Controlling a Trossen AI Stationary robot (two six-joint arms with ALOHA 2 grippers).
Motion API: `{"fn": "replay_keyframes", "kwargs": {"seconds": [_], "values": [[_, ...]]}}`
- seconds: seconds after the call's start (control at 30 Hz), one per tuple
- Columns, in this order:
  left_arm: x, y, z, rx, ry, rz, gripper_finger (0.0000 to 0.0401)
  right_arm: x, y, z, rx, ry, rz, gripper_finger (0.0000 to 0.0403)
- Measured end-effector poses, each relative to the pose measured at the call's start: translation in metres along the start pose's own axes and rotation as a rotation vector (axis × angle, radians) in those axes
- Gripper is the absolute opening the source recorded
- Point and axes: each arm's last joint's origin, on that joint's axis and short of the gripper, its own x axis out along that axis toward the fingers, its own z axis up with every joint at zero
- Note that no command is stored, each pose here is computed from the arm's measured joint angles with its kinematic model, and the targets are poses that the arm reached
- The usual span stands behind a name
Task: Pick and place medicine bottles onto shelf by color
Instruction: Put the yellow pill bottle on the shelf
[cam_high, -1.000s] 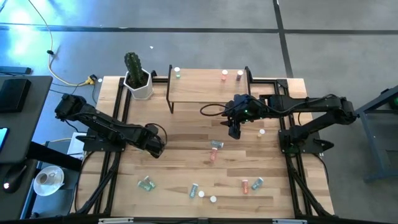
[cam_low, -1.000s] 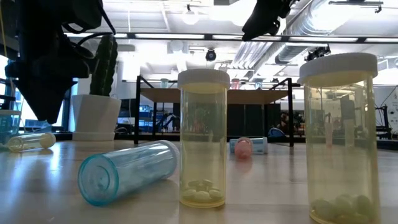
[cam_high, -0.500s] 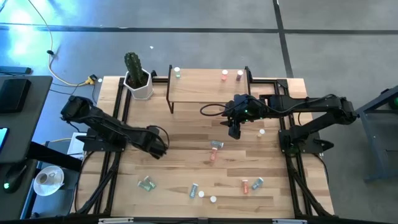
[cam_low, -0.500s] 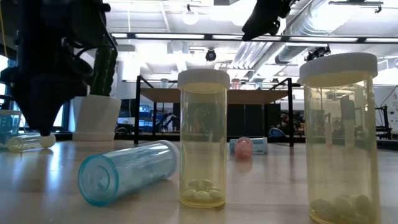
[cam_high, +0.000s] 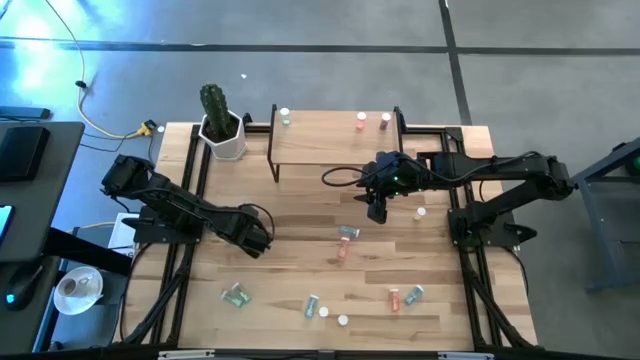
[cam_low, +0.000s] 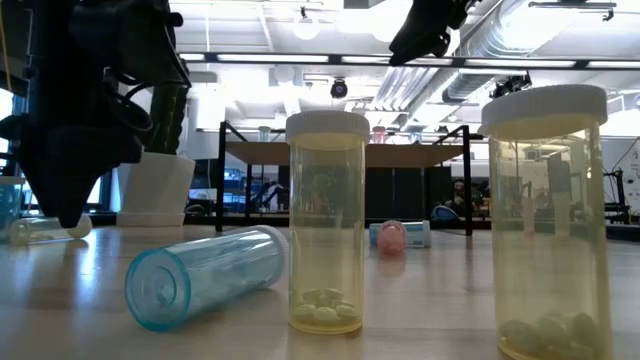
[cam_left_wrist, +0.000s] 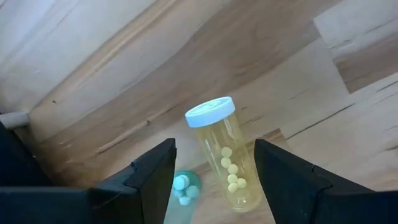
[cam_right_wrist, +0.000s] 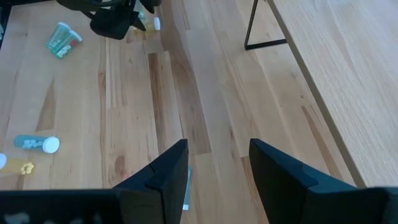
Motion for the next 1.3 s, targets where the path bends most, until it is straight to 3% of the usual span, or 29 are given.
{"fn": "replay_keyframes", "kwargs": {"seconds": [0.57,1.0,1.3], "values": [[0.003,-0.003,0.0,-0.005,0.014,0.005,0.0206,0.0,0.0,0.0,0.0,0.0,-0.001,0.0162],[0.014,-0.01,0.0,0.071,0.025,0.04,0.0206,0.0,0.0,0.0,0.0,-0.003,0.0,0.0162],[0.014,-0.011,0.0,0.089,0.022,0.026,0.0137,0.0,0.0,0.001,0.001,-0.01,0.001,0.0162]]}}
